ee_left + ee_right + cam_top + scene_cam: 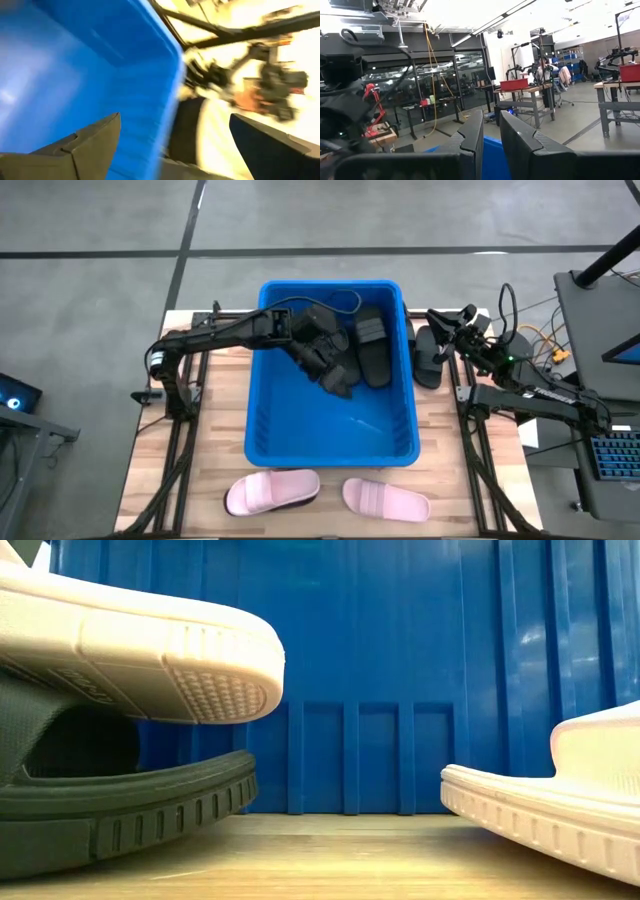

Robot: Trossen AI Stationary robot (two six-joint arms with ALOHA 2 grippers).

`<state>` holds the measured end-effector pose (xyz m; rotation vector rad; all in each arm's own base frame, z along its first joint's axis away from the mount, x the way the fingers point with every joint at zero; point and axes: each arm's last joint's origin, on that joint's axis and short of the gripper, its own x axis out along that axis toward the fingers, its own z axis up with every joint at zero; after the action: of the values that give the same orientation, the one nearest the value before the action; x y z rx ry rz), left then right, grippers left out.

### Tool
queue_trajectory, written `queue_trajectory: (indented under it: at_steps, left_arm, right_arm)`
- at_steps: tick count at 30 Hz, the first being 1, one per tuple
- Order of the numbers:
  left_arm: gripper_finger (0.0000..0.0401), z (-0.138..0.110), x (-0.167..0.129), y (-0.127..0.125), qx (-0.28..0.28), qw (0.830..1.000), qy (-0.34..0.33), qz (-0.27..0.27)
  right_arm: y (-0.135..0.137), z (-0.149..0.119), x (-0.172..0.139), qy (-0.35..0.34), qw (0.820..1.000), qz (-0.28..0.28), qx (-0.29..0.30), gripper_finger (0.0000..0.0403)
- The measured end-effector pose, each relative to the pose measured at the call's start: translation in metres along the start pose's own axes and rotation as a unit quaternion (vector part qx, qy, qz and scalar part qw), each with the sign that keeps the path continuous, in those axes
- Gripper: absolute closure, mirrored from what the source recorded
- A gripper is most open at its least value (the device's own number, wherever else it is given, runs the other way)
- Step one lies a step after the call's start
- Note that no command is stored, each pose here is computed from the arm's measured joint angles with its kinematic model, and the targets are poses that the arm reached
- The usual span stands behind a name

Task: Pick and place slides into bin
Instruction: Move the pink slides to the middle left of the table

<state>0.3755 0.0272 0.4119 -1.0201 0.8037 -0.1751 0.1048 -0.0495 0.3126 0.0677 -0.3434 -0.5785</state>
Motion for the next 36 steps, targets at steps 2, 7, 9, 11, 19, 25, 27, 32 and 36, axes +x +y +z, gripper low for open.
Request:
queue_trajectory:
  at_steps: [2,7,9,11,19,25,27,32,36]
  left_arm:
    - [0.0043,-0.002,0.001,-0.002,-0.035,0.999,0.023,-0.019]
    - [0.0043,-0.009,0.005,-0.008,-0.076,0.995,0.058,-0.038]
    - [0.0043,-0.013,0.006,-0.011,-0.083,0.993,0.068,-0.043]
    - [0.0043,-0.017,0.008,-0.015,-0.088,0.992,0.075,-0.044]
    - [0.0043,-0.038,0.010,-0.033,-0.117,0.987,0.101,-0.050]
    - [0.0043,-0.071,-0.007,-0.050,-0.129,0.981,0.141,-0.035]
    - [0.0043,-0.082,-0.015,-0.052,-0.137,0.980,0.147,-0.013]
    - [0.0043,-0.099,-0.038,-0.056,-0.177,0.979,0.095,0.044]
    - [0.0043,-0.108,-0.045,-0.062,-0.212,0.974,0.036,0.068]
  right_arm:
    - [0.000,0.000,0.000,0.000,1.000,0.000,0.004,0.0346]
    - [0.000,0.000,0.000,0.000,1.000,0.000,0.005,0.0346]
    - [0.000,0.000,0.000,0.000,1.000,0.000,0.004,0.0346]
    - [0.000,0.000,0.000,0.000,1.000,0.000,0.002,0.0346]
    - [0.000,0.000,0.000,0.000,1.000,0.000,0.002,0.0346]
    - [0.000,0.000,0.000,-0.002,1.000,-0.001,-0.002,0.0346]
    - [0.000,0.001,0.000,-0.004,1.000,-0.001,-0.001,0.0346]
    - [0.000,0.004,0.000,-0.020,0.999,0.002,0.034,0.0346]
    - [0.000,0.004,0.000,-0.019,0.999,0.002,0.026,0.0346]
